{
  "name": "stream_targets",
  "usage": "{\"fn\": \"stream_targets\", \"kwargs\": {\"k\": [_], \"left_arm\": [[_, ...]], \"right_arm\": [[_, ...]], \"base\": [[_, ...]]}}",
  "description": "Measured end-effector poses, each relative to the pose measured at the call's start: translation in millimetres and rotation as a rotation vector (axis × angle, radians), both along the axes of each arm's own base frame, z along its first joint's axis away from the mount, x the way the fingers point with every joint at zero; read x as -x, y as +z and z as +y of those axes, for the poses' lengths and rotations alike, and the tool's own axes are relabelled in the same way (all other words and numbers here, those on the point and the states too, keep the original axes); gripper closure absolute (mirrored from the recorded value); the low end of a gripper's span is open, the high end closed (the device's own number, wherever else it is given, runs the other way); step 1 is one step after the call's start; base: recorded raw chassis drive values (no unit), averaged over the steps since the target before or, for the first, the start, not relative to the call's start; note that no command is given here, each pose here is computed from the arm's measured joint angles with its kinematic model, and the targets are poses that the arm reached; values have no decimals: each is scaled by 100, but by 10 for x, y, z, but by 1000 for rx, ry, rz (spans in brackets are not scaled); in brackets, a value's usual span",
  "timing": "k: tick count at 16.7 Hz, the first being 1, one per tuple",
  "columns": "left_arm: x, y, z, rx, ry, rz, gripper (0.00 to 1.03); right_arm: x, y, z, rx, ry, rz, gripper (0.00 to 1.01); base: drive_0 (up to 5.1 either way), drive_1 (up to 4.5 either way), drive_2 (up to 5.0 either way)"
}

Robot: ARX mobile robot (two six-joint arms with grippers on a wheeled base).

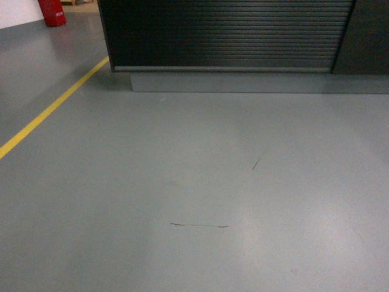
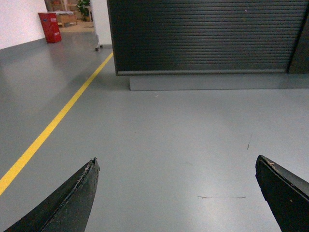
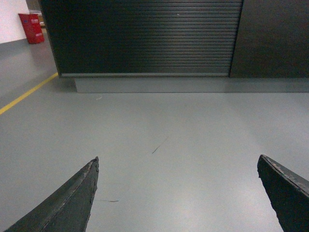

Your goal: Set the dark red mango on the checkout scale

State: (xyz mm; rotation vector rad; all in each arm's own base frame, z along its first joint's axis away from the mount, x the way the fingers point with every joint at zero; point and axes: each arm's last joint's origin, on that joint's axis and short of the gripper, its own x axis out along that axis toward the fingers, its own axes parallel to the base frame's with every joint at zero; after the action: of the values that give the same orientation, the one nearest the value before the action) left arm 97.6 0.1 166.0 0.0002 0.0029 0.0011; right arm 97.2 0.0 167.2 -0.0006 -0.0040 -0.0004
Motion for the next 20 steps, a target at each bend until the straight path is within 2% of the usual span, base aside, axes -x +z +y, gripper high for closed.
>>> {"fn": "stream_targets", "kwargs": {"k": [20], "left_arm": [[0, 1, 0, 0, 0, -1, 5]], "right_arm": [[0, 1, 0, 0, 0, -1, 3]], "base": [[-5, 274, -284]]}}
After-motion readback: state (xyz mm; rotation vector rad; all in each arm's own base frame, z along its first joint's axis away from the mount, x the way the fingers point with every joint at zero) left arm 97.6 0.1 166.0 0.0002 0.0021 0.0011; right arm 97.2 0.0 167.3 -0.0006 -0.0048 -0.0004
